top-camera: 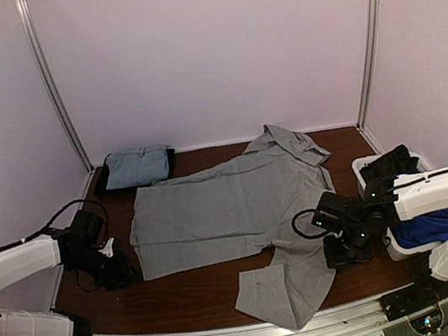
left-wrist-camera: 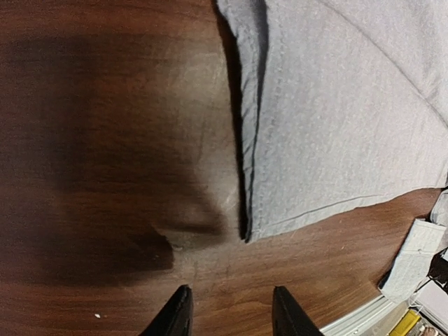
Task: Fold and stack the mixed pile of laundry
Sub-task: Pick up the flattened shirt from the center of the board, then fold the flattened shirt at the center of the board.
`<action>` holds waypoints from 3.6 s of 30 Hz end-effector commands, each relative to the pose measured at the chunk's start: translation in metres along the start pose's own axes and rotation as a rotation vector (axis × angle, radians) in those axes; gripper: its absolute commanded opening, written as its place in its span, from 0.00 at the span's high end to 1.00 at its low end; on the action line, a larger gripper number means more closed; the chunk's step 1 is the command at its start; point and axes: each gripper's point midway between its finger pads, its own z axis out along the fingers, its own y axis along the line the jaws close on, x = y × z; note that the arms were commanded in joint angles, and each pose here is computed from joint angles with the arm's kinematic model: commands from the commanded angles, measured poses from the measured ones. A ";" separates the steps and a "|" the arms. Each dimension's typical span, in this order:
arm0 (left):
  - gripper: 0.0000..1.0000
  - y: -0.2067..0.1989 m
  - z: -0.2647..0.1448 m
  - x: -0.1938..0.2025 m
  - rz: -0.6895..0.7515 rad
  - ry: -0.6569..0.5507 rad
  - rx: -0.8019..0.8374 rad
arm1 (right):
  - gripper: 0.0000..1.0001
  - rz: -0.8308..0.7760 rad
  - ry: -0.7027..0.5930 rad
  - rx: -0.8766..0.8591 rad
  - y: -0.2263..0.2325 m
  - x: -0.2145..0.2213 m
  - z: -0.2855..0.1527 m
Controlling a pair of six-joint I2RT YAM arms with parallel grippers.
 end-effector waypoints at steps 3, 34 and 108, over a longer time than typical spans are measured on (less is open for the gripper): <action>0.59 -0.004 0.003 -0.005 -0.023 -0.027 0.025 | 1.00 -0.021 -0.033 0.011 -0.006 -0.004 -0.022; 1.00 -0.010 0.001 0.007 -0.040 0.035 -0.023 | 1.00 0.012 -0.079 -0.041 -0.011 -0.008 -0.064; 1.00 -0.033 -0.003 -0.145 -0.091 -0.069 -0.066 | 1.00 -0.121 -0.162 -0.119 0.015 -0.273 -0.063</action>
